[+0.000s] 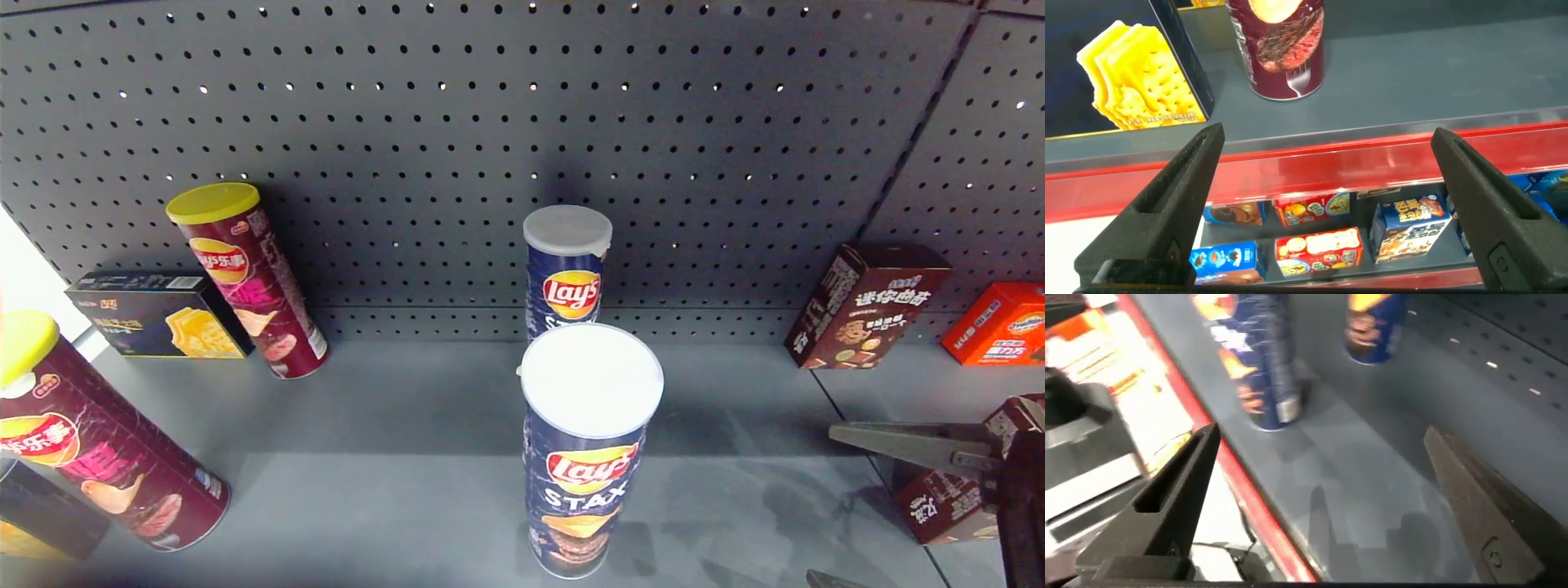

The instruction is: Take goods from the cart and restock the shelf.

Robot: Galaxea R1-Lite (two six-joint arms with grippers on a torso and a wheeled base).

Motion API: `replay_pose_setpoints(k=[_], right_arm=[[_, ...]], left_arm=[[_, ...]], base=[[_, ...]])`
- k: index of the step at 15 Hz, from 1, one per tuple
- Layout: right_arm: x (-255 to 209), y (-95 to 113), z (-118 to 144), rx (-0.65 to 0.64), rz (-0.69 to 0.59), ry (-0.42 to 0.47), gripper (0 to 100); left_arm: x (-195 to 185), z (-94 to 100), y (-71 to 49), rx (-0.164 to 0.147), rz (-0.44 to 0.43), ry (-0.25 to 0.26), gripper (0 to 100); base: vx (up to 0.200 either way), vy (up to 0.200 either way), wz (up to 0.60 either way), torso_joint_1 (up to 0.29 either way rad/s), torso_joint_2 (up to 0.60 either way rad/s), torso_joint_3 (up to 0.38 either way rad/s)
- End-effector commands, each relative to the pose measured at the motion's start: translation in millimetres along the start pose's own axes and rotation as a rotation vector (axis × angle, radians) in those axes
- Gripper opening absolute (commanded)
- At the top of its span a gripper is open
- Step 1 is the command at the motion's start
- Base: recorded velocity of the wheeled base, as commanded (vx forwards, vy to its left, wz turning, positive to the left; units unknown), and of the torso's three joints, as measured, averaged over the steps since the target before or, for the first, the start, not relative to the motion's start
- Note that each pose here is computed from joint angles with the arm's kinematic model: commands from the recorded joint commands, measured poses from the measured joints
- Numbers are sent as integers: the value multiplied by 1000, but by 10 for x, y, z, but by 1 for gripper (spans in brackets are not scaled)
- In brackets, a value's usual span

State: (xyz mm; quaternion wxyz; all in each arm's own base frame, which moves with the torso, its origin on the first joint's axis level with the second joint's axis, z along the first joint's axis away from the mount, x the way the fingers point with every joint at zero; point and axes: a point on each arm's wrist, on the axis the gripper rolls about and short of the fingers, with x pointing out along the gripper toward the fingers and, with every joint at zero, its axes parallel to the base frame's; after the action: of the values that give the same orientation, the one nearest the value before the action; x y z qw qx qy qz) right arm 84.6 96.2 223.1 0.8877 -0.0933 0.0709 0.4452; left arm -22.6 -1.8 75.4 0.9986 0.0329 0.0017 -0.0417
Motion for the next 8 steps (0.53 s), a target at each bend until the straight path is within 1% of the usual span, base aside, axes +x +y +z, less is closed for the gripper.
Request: replay_pose_setpoints(k=[1, 3, 5, 7, 8], right_arm=[[-9, 62, 35, -12, 47, -25, 100], [-26, 170, 64, -32, 125, -90, 100], [-74, 237, 18, -42, 173, -136, 100], [-144, 254, -75, -44, 184, -158, 100], [-207, 256, -171, -44, 188, -153, 100]], left_arm=[[0, 0, 0, 0, 0, 0, 100], [0, 0, 0, 1, 0, 0, 100], [0, 0, 0, 0, 0, 0, 100], [0, 0, 0, 0, 0, 0, 100], [0, 0, 0, 0, 0, 0, 100]], base=[[0, 0, 0, 0, 0, 0], [0, 0, 0, 0, 0, 0], [0, 0, 0, 0, 0, 0], [0, 0, 0, 0, 0, 0], [0, 0, 0, 0, 0, 0]])
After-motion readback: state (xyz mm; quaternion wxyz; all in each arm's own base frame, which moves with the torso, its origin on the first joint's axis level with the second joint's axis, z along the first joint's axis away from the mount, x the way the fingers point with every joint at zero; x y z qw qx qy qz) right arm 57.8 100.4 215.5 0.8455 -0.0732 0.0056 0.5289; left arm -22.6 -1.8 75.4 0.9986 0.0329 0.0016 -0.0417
